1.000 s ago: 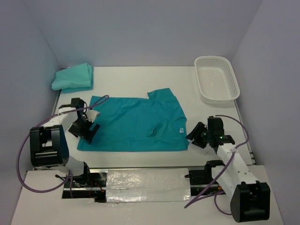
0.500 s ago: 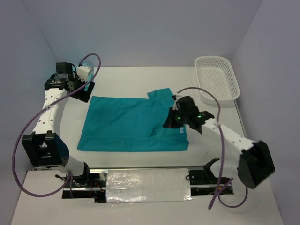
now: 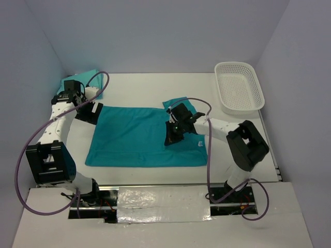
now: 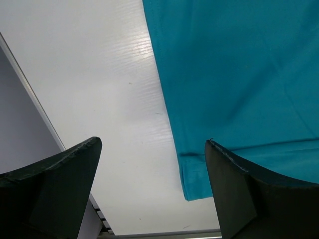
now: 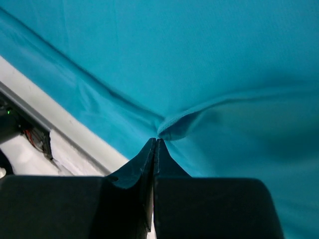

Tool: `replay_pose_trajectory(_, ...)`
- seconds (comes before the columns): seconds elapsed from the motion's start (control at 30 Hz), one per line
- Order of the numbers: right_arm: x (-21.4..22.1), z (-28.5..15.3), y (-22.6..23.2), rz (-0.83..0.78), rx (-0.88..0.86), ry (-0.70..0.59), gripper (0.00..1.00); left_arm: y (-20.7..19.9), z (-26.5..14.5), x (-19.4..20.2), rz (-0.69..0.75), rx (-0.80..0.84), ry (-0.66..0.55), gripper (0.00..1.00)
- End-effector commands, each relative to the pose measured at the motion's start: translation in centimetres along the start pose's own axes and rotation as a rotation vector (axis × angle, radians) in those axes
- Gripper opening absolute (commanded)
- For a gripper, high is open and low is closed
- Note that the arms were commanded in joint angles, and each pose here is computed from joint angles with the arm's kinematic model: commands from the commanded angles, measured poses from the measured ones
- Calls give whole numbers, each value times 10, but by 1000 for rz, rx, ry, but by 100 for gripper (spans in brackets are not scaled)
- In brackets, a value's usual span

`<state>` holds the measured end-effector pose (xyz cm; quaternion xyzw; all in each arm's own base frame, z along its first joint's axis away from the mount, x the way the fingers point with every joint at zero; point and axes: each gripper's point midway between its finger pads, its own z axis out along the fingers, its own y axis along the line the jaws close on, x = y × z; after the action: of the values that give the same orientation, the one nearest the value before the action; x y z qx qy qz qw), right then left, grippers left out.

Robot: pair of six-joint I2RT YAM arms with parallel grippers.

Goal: Fold and stack the t-shirts
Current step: Grap the side of the flattened tshirt furthest away from the robot with both arms

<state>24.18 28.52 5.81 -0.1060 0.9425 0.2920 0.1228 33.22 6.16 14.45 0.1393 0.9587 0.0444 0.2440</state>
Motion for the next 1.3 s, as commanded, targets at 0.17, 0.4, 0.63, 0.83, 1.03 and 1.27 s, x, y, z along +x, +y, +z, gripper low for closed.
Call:
replay_pose_trajectory(0.17, -41, 28, 10, -66, 24, 1, 0, 12, -5, -17, -31, -32, -57, 97)
replay_pose_trajectory(0.4, -114, 5, 43, -120, -46, -144, 0, 17, 7, -18, -45, -26, -58, 98)
replay_pose_trajectory(0.63, -233, -52, -31, 21, 180, -401, 49, 24, 40, -55, -120, 20, -102, 70)
replay_pose_trajectory(0.83, -281, -45, -129, 222, 366, -358, 55, 31, 83, -90, -218, 59, -147, 74)
replay_pose_trajectory(1.03, -275, -24, -190, 364, 430, -335, 68, 37, 124, -102, -257, 72, -140, 85)
replay_pose_trajectory(1.27, -258, 12, -184, 328, 355, -256, 65, 27, 164, -99, -259, 86, -88, 85)
